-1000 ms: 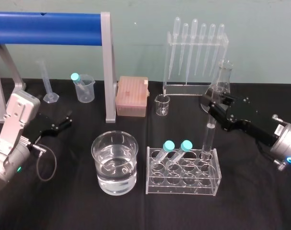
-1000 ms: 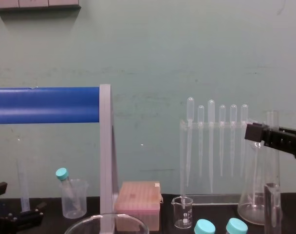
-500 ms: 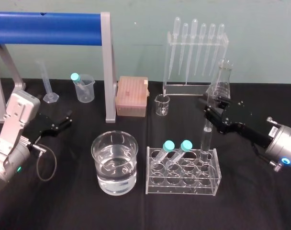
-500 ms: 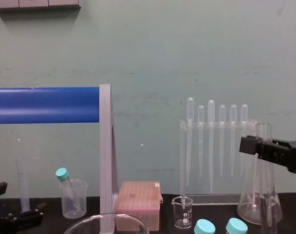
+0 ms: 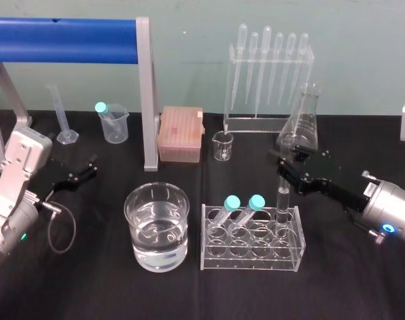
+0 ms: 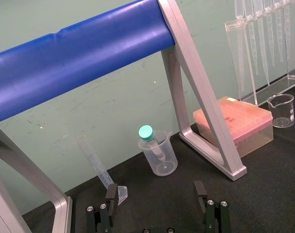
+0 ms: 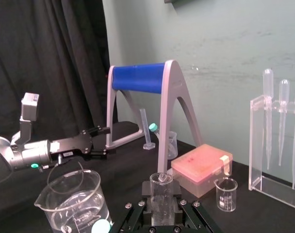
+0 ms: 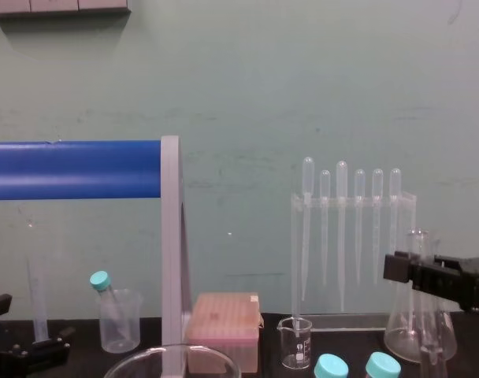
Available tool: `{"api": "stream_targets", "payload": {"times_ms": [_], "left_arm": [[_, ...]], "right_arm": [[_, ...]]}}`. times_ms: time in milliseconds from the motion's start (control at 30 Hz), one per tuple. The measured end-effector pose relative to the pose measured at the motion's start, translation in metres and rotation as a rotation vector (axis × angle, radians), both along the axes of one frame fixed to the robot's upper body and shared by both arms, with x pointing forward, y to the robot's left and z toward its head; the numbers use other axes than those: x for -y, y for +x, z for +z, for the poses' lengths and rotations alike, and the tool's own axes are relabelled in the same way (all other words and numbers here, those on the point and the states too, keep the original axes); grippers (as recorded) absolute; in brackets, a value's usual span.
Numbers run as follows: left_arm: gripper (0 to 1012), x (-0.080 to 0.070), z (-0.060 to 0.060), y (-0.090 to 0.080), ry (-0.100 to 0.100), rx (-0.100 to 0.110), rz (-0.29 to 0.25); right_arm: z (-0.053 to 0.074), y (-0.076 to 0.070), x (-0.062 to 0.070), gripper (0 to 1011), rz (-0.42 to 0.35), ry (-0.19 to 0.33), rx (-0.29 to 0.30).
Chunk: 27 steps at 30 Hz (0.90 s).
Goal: Hold the test tube with one hand and immerse one end into the beaker, then return it to the test tube rack.
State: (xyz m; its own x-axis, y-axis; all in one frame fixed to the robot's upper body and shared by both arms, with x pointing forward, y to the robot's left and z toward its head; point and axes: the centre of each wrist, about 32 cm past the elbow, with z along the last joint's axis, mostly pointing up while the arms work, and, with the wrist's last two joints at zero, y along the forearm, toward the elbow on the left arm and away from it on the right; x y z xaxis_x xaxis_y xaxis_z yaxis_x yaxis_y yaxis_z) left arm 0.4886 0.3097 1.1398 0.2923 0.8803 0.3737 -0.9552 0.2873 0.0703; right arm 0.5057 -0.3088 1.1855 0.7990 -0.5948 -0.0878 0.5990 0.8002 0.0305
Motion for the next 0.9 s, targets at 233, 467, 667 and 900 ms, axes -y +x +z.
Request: {"api": "stream_targets", "payload": {"times_ms": [233,467,667,900], "left_arm": [[1000,0.0000,0.0000,0.0000,0.000,0.000,0.000],[1000,0.0000,0.0000,0.0000,0.000,0.000,0.000],[1000,0.0000,0.0000,0.0000,0.000,0.000,0.000],[1000,0.0000,0.0000,0.0000,0.000,0.000,0.000]], "right_arm": [[-0.0044,0.0019,0.0001,224,-0.002,-0.017,-0.024],[-0.0050,0.0022,-0.0004,224,-0.003,-0.023,-0.029],[-0.0046,0.0022,-0.0001,224,-0.003,-0.021,-0.027],[-0.0044,0.0021,0.0001,224,-0.004,-0.020,-0.026]]}}
